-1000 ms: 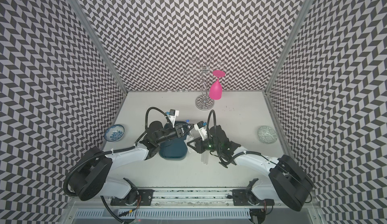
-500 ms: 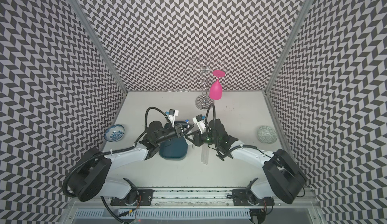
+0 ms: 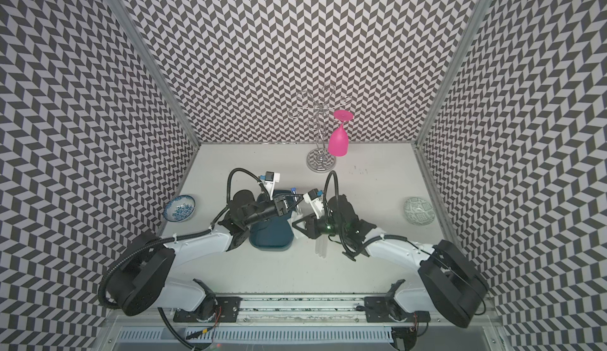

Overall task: Wipe the exteriors of test tubes
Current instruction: Wipe the dirt from the test tube, then place the test tube in the storage box, then place the cleaning item at the center of the board.

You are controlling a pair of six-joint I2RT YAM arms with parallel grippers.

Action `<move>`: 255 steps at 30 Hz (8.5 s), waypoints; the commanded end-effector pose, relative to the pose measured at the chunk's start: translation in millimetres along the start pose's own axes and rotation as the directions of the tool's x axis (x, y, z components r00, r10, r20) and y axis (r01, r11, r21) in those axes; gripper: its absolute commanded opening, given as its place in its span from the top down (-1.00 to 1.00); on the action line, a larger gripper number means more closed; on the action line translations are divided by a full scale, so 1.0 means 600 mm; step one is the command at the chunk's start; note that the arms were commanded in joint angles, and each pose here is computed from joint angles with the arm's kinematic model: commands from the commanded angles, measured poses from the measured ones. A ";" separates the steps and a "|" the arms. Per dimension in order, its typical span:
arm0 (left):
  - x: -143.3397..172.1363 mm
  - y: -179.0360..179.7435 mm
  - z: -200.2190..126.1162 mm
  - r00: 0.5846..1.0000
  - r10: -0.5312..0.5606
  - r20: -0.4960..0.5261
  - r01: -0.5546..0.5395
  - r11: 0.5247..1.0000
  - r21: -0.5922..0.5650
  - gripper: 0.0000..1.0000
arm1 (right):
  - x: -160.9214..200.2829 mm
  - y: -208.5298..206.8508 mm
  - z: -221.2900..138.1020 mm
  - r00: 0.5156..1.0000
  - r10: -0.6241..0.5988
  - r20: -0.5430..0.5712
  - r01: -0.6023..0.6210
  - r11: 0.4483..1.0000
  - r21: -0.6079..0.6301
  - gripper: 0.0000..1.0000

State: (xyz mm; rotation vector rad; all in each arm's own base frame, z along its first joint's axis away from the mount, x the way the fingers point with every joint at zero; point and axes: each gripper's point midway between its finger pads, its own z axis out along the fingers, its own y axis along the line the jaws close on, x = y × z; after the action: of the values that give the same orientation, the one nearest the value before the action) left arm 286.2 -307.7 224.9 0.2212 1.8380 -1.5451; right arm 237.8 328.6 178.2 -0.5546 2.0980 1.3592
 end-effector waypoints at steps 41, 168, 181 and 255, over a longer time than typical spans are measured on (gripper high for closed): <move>0.001 -0.014 -0.006 1.000 0.022 -0.002 -0.022 1.000 0.021 0.71 | 0.004 0.004 -0.017 0.998 0.033 0.054 -0.031 0.999 -0.038 0.61; -0.007 -0.006 -0.019 1.000 0.025 -0.004 -0.025 1.000 0.000 0.71 | -0.075 0.031 0.041 0.994 -0.098 0.041 0.101 0.993 -0.056 0.59; -0.007 -0.001 -0.019 1.000 0.029 -0.005 -0.029 1.000 -0.006 0.71 | 0.052 0.004 -0.009 0.999 0.050 -0.014 -0.051 0.998 -0.049 0.59; 0.056 0.340 -0.039 0.919 -0.085 -0.384 -0.165 0.802 -0.573 0.54 | 0.015 -0.168 -0.158 0.963 0.145 0.226 -0.219 0.913 0.344 0.56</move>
State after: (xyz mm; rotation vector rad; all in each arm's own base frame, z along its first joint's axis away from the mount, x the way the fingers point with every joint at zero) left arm 361.1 -238.7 43.2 0.2465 2.5326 -0.8718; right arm 261.9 210.5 141.9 -0.0994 2.1949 1.0758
